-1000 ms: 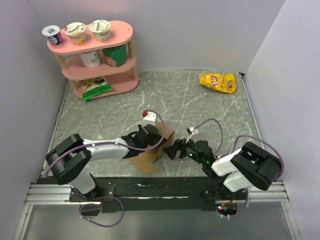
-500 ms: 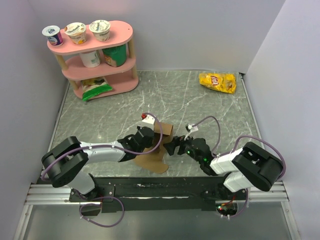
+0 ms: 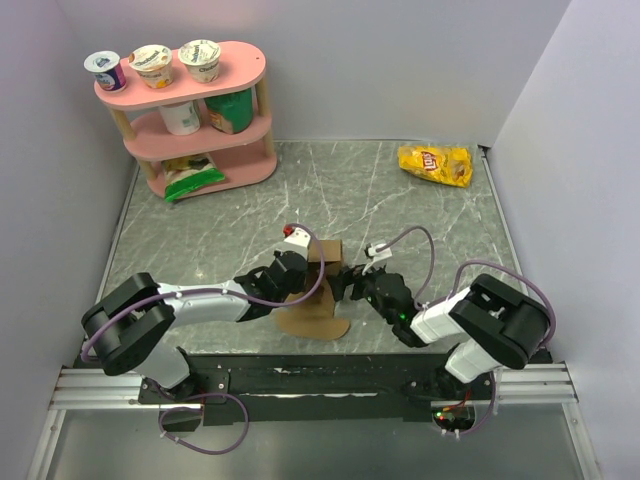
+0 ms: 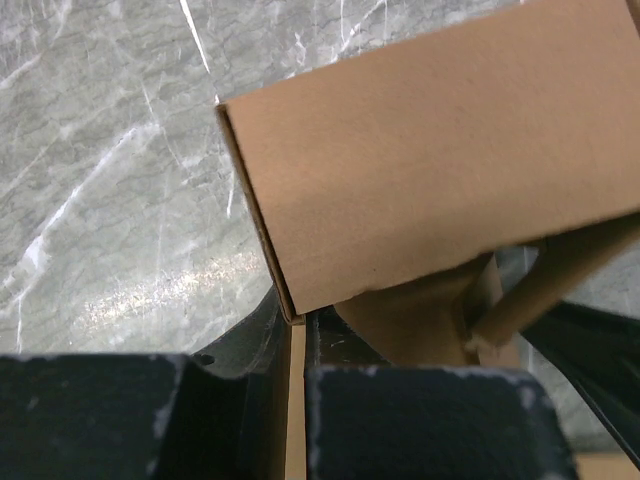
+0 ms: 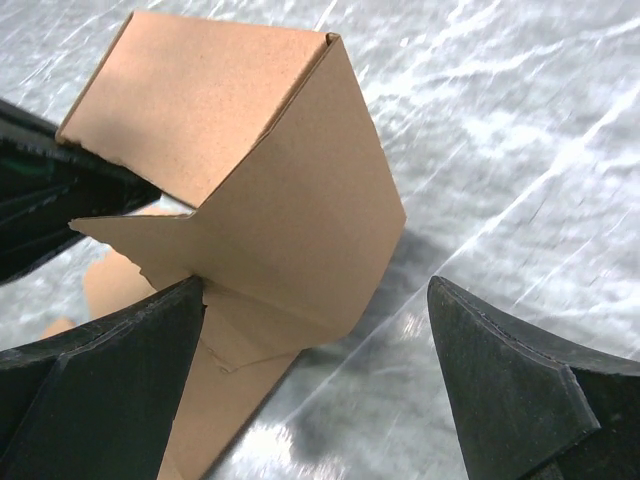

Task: Fold the paper box

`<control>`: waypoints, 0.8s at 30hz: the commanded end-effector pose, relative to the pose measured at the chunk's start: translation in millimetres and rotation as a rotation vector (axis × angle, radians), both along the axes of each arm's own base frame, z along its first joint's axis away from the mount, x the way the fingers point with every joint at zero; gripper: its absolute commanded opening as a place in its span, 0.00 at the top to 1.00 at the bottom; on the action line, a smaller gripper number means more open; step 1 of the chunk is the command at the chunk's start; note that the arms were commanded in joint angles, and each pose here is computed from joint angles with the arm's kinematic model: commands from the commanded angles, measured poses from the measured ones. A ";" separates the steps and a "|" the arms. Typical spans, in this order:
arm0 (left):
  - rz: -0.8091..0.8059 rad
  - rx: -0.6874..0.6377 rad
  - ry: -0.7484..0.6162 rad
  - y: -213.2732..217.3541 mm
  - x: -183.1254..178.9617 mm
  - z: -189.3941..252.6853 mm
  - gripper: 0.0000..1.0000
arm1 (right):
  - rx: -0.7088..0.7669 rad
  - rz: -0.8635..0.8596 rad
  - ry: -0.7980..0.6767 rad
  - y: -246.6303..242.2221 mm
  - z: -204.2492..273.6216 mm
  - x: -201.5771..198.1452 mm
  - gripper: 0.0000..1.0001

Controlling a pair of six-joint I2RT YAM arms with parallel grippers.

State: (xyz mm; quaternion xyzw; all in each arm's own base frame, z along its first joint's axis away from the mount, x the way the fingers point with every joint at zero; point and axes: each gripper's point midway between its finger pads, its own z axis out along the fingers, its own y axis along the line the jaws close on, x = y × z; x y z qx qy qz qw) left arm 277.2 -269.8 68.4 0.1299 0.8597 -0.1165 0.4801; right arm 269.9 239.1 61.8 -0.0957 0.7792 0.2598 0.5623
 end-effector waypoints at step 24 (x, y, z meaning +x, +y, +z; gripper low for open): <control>-0.187 -0.072 0.209 -18.3 -40.4 -14.2 0.99 | 0.019 0.036 -0.236 26.1 48.8 49.2 0.01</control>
